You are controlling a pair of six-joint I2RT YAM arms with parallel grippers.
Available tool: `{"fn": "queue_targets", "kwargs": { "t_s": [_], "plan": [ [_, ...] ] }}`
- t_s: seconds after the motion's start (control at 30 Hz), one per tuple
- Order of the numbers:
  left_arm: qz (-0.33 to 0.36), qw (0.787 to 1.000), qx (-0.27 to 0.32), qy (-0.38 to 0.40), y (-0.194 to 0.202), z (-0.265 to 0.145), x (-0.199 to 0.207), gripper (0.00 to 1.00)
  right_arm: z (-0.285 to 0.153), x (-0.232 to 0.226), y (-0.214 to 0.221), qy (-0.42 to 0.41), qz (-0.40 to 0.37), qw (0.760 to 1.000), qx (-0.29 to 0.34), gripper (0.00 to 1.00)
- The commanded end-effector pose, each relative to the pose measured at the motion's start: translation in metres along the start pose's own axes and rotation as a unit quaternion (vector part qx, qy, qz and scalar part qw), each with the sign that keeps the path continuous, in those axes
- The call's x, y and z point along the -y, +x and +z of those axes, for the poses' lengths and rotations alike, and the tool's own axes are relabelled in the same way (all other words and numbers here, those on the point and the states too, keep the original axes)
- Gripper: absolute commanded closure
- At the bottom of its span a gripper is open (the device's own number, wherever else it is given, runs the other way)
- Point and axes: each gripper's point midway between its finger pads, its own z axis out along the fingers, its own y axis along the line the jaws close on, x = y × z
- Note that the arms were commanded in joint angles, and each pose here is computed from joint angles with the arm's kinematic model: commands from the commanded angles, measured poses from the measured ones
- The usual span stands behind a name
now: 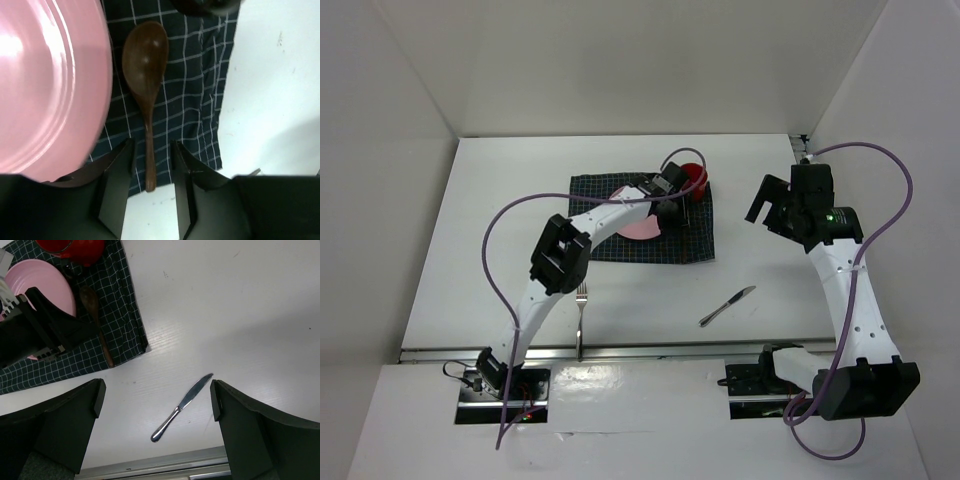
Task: Set the dinner table for one person
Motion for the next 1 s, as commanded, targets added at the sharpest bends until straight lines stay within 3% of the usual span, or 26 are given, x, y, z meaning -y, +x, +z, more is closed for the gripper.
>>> {"fn": "queue_targets", "kwargs": {
  "t_s": [0.0,0.03,0.07,0.1,0.17,0.2,0.23,0.27,0.33,0.37,0.47,0.63,0.8,0.97],
  "plan": [
    [0.034,0.998,0.038,0.028,-0.008,-0.056,0.037,0.55,-0.019,-0.006,-0.018,-0.016,0.001,0.999,0.032,0.01],
    [0.039,0.998,0.045,0.028,-0.01,-0.066,0.038,0.55,-0.02,-0.007,-0.017,-0.021,0.0,0.999,0.03,0.01],
    [0.047,0.999,0.021,0.014,0.014,-0.067,0.03,0.56,-0.02,-0.007,-0.017,-0.021,0.0,0.999,0.03,0.01],
    [0.055,0.997,0.044,0.036,0.014,-0.102,0.046,0.58,-0.019,-0.008,-0.019,-0.022,0.001,0.999,0.034,0.01],
    [0.071,0.996,0.051,0.02,0.038,-0.126,0.039,0.58,-0.014,-0.008,-0.018,-0.021,0.0,0.999,0.031,0.01],
    [0.063,0.997,0.03,-0.017,0.06,-0.122,0.007,0.58,-0.012,-0.007,-0.016,-0.019,0.0,0.999,0.027,0.01],
    [0.051,0.997,0.052,-0.02,0.061,-0.154,-0.001,0.58,-0.012,-0.008,-0.018,-0.021,0.0,0.999,0.031,0.01],
    [0.052,0.996,0.027,-0.06,0.087,-0.15,-0.038,0.58,-0.007,-0.01,-0.017,-0.027,-0.004,0.999,0.029,0.01],
    [0.029,0.995,0.029,-0.095,0.099,-0.183,-0.074,0.56,-0.004,-0.014,-0.015,-0.039,-0.005,0.999,0.026,0.01],
    [0.013,0.989,0.022,-0.145,0.112,-0.184,-0.112,0.56,0.002,-0.017,-0.014,-0.045,-0.005,0.999,0.023,0.01],
    [-0.01,0.982,0.026,-0.186,0.13,-0.213,-0.152,0.39,0.009,-0.024,-0.011,-0.063,-0.006,0.998,0.013,0.01],
    [-0.028,0.973,-0.033,-0.226,0.18,-0.209,-0.204,0.23,0.014,-0.029,-0.008,-0.076,-0.002,0.997,0.005,0.01],
    [-0.035,0.967,-0.07,-0.243,0.208,-0.2,-0.227,0.27,0.012,-0.031,-0.011,-0.076,-0.002,0.997,0.005,0.01],
    [-0.051,0.971,-0.06,-0.228,0.209,-0.184,-0.235,0.29,0.012,-0.03,-0.009,-0.076,-0.002,0.997,0.005,0.01]
  ]
}}
